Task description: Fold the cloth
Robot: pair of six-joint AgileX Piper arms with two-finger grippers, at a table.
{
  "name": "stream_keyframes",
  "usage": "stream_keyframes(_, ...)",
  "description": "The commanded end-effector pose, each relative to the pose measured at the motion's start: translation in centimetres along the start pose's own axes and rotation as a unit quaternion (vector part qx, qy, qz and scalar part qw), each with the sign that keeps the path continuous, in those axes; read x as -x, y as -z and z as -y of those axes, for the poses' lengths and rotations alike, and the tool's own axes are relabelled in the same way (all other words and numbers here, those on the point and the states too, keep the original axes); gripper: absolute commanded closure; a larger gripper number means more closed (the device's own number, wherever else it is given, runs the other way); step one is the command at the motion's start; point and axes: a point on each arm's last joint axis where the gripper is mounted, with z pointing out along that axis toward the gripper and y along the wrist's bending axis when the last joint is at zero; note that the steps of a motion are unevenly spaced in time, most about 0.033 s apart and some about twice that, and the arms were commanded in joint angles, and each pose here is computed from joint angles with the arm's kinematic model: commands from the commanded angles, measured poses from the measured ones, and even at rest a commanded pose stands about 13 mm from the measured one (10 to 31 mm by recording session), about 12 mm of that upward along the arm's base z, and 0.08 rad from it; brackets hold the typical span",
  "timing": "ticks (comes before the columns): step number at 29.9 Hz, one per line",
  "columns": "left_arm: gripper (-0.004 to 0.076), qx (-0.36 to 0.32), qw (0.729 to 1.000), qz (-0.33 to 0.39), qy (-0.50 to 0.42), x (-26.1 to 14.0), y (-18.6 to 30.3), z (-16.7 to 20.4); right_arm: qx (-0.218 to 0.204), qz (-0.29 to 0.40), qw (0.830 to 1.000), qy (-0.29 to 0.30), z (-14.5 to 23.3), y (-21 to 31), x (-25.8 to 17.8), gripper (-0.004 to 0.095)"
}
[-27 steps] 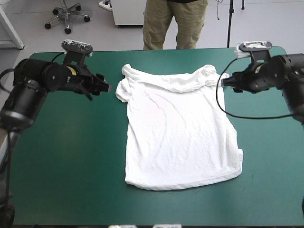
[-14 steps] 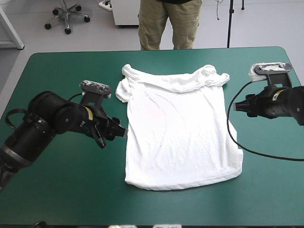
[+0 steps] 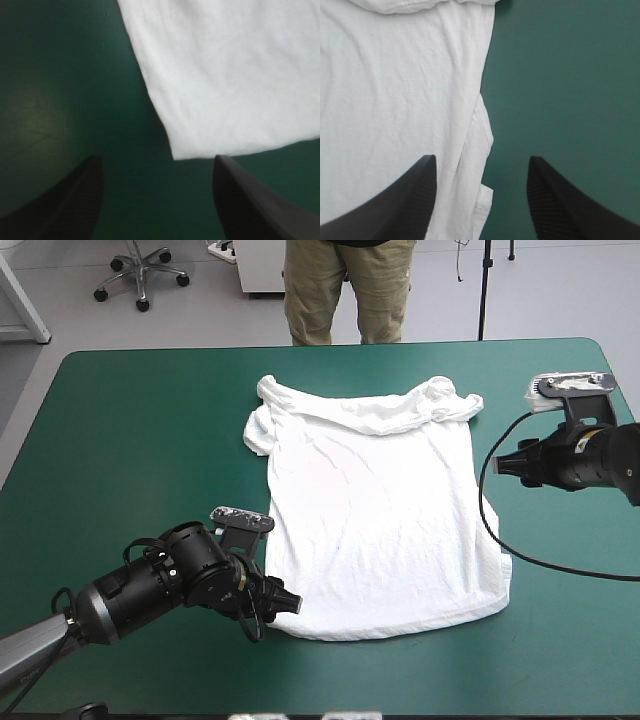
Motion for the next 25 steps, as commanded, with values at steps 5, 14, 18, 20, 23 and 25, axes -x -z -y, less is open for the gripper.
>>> stream_keyframes(5,0.0269,-0.041,0.999,0.028,0.009,0.0,-0.6,0.6,-0.005,0.047,0.999,-0.001,0.2,1.4,0.6,0.0450)
stream_keyframes(14,0.0269,-0.012,1.000,-0.027,-0.004,0.4,-4.3,1.6,-0.005,0.047,0.999,-0.002,0.2,1.4,0.6,0.0494)
stream_keyframes(18,0.0269,-0.023,0.999,-0.032,-0.006,0.8,-5.6,2.2,-0.005,0.047,0.999,-0.002,0.2,1.4,0.6,0.0494)
stream_keyframes(20,0.0269,-0.024,0.999,-0.038,-0.003,0.8,-6.4,2.4,-0.005,0.047,0.999,-0.002,0.2,1.4,0.6,0.0494)
stream_keyframes(23,0.0270,-0.023,0.998,-0.053,0.001,0.7,-7.5,2.6,-0.005,0.045,0.999,-0.002,0.2,1.4,0.5,0.0494)
stream_keyframes(25,0.0297,-0.023,0.998,-0.064,0.003,0.4,-8.4,2.7,-0.005,0.039,0.999,-0.002,0.2,1.4,0.4,0.0493)
